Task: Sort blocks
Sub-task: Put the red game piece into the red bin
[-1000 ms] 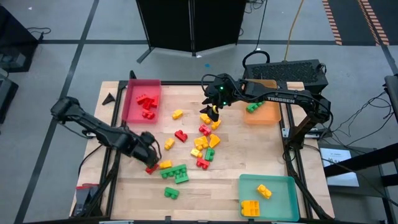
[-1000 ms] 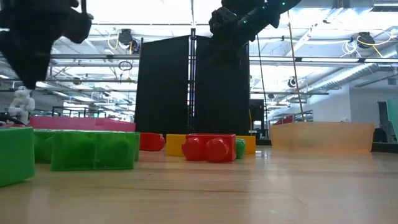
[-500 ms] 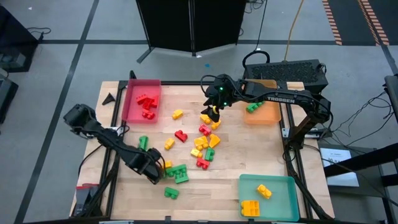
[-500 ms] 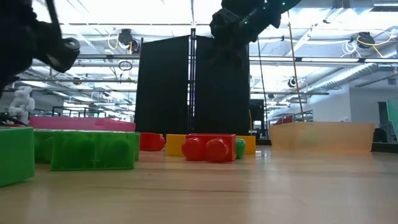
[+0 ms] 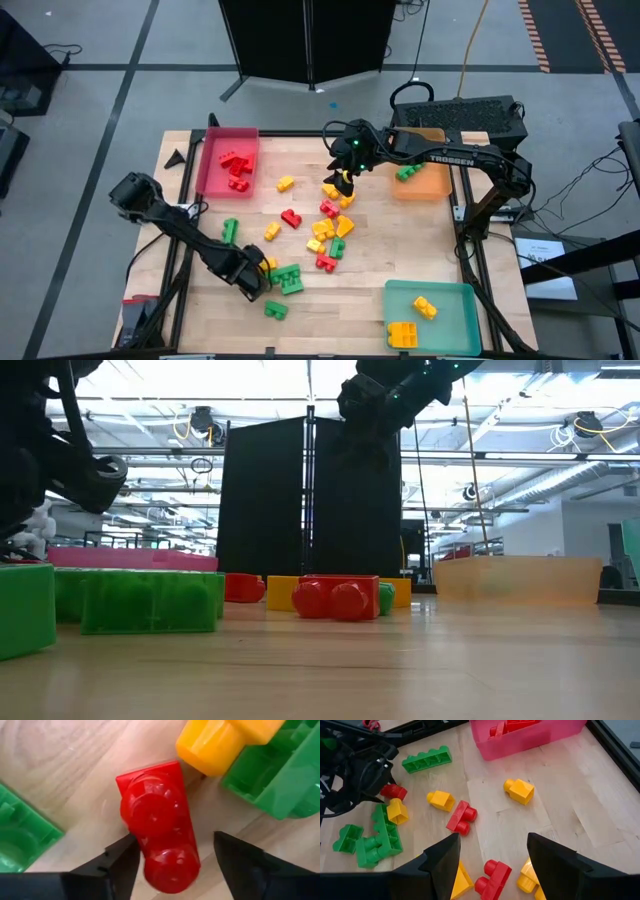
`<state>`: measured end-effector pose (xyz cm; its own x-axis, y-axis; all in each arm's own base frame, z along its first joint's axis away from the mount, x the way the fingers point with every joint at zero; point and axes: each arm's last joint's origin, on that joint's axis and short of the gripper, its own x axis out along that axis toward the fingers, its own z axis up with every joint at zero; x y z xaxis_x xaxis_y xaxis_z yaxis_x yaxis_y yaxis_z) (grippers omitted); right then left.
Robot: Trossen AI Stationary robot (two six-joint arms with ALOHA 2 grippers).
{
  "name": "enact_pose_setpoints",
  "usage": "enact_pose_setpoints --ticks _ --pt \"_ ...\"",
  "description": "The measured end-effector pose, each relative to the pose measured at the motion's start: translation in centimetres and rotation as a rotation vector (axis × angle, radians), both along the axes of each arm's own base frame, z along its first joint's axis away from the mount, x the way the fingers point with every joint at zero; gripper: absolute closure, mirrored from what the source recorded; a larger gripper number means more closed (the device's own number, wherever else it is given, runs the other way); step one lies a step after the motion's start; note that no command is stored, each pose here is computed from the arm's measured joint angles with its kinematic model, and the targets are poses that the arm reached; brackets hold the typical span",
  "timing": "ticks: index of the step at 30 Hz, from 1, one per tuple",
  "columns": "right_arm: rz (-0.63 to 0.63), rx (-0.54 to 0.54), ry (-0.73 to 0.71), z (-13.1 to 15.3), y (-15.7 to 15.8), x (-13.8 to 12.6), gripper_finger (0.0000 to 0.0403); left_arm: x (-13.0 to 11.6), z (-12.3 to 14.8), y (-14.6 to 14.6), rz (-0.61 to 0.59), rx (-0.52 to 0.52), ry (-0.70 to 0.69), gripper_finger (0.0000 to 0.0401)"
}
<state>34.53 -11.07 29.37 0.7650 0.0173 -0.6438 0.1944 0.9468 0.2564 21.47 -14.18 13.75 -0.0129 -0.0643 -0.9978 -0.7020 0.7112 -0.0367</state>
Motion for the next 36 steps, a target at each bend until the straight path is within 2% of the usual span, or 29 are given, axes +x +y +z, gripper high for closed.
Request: enact_pose_setpoints --ticks 7,13,21,27,31,36 --pt "-0.001 0.002 0.000 0.0 0.0 0.0 0.0177 0.3 -0.1 0.7 0.030 -0.010 0.019 0.0266" --pt "-0.007 0.008 -0.001 0.0 0.0 0.0 0.0177 0.7 0.3 1.1 0.052 -0.013 0.040 0.0266" --pt "-0.005 0.001 -0.015 0.1 0.0 0.1 0.0177 1.2 2.4 3.3 0.026 0.105 0.094 0.0266" --pt "-0.007 0.002 -0.016 0.1 0.0 0.1 0.0177 1.9 5.0 7.0 0.080 0.179 -0.030 0.0266" --pt "-0.007 0.002 -0.016 0.1 0.0 0.1 0.0177 1.6 7.1 10.4 0.178 0.300 -0.132 0.0266" --pt "-0.011 -0.002 -0.017 0.1 -0.1 0.1 0.0177 0.1 9.4 15.5 0.344 0.544 -0.163 0.0266"
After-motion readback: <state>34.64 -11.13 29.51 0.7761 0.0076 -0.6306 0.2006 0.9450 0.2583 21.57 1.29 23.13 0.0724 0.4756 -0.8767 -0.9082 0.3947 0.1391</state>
